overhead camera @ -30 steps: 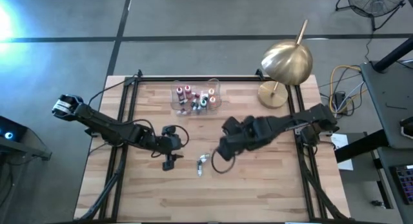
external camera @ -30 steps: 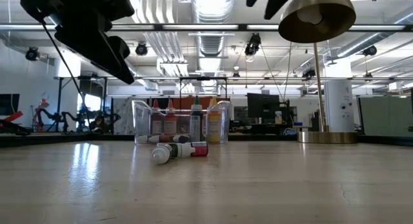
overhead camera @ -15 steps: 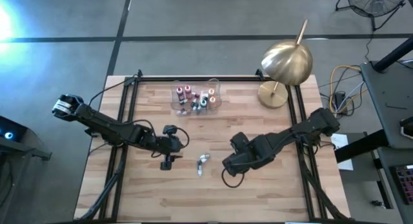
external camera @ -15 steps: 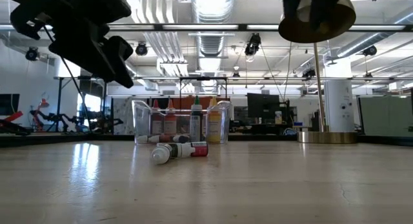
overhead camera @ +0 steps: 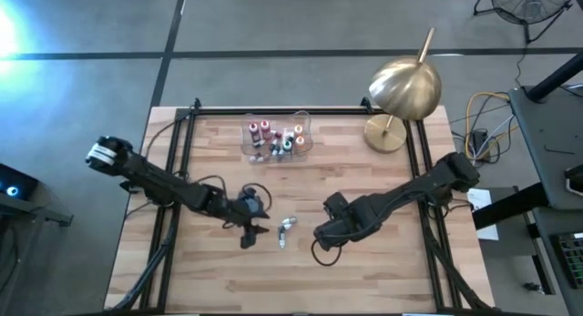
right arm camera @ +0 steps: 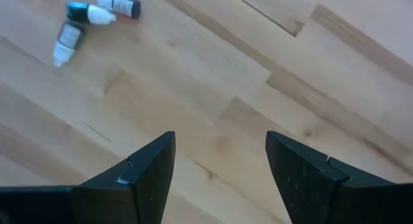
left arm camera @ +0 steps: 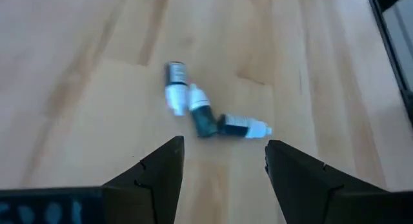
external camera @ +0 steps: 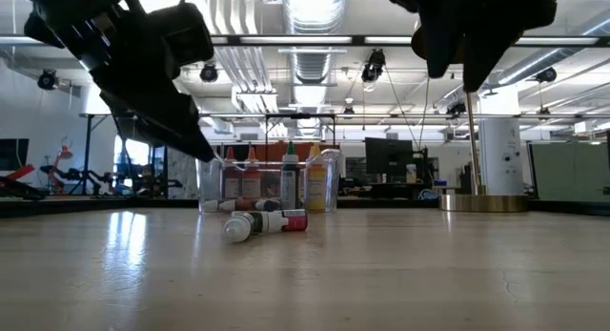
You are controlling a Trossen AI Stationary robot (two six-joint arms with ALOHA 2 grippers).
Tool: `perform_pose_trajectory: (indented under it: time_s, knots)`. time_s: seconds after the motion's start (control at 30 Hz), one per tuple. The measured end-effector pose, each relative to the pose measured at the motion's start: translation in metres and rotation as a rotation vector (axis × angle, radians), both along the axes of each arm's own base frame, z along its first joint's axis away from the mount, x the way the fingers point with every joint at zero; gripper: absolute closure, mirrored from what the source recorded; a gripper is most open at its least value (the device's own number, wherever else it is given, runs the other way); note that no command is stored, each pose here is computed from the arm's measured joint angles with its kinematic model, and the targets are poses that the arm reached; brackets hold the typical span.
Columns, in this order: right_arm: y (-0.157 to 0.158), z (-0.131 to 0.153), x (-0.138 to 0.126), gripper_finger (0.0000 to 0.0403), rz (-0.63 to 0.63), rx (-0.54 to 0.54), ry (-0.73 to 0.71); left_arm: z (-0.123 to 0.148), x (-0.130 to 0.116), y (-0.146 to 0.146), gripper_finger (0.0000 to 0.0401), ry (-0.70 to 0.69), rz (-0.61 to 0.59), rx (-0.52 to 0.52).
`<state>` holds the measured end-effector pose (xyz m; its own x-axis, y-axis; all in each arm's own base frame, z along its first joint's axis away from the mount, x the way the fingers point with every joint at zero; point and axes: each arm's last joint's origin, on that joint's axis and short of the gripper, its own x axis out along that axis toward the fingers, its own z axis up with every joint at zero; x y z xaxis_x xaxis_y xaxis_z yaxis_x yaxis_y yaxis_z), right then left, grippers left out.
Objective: Pick & Place food coloring
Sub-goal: Put the small red food coloring bottle into the transparent bin
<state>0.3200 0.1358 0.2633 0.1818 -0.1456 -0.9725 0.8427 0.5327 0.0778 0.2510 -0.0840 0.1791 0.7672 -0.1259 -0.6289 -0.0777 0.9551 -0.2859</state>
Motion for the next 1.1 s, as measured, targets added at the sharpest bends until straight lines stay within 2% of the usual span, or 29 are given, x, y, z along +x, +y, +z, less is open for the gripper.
perform_pose_trajectory:
  time_s: [0.1, 0.23, 0.33, 0.5, 0.63, 0.73, 0.87, 1.1]
  knots:
    - [0.001, -0.01, 0.004, 0.017, 0.14, -0.011, -0.025, -0.005, 0.013, -0.009, 0.0212, 0.022, -0.001, 0.017]
    - [0.002, -0.019, 0.007, 0.017, 0.394, -0.056, -0.023, -0.008, 0.037, -0.016, 0.0213, 0.004, 0.055, 0.048]
    - [0.001, -0.023, 0.006, 0.017, 0.513, -0.084, 0.01, -0.007, 0.058, -0.017, 0.0213, -0.005, 0.114, 0.086]
    - [0.0, -0.027, 0.004, 0.017, 0.53, -0.087, 0.029, -0.011, 0.092, -0.018, 0.0213, 0.096, 0.149, 0.131]
    - [0.0, -0.031, 0.003, 0.017, 0.532, -0.091, 0.043, -0.014, 0.109, -0.018, 0.0213, 0.215, 0.168, 0.191]
    - [-0.001, -0.033, 0.002, 0.017, 0.532, -0.095, 0.052, -0.016, 0.116, -0.016, 0.0213, 0.301, 0.18, 0.231]
    - [-0.002, -0.034, 0.002, 0.017, 0.523, -0.145, 0.049, -0.02, 0.121, -0.013, 0.0214, 0.323, 0.188, 0.239]
    - [-0.006, -0.035, 0.003, 0.017, 0.51, -0.203, 0.046, -0.032, 0.126, -0.01, 0.024, 0.36, 0.133, 0.175]
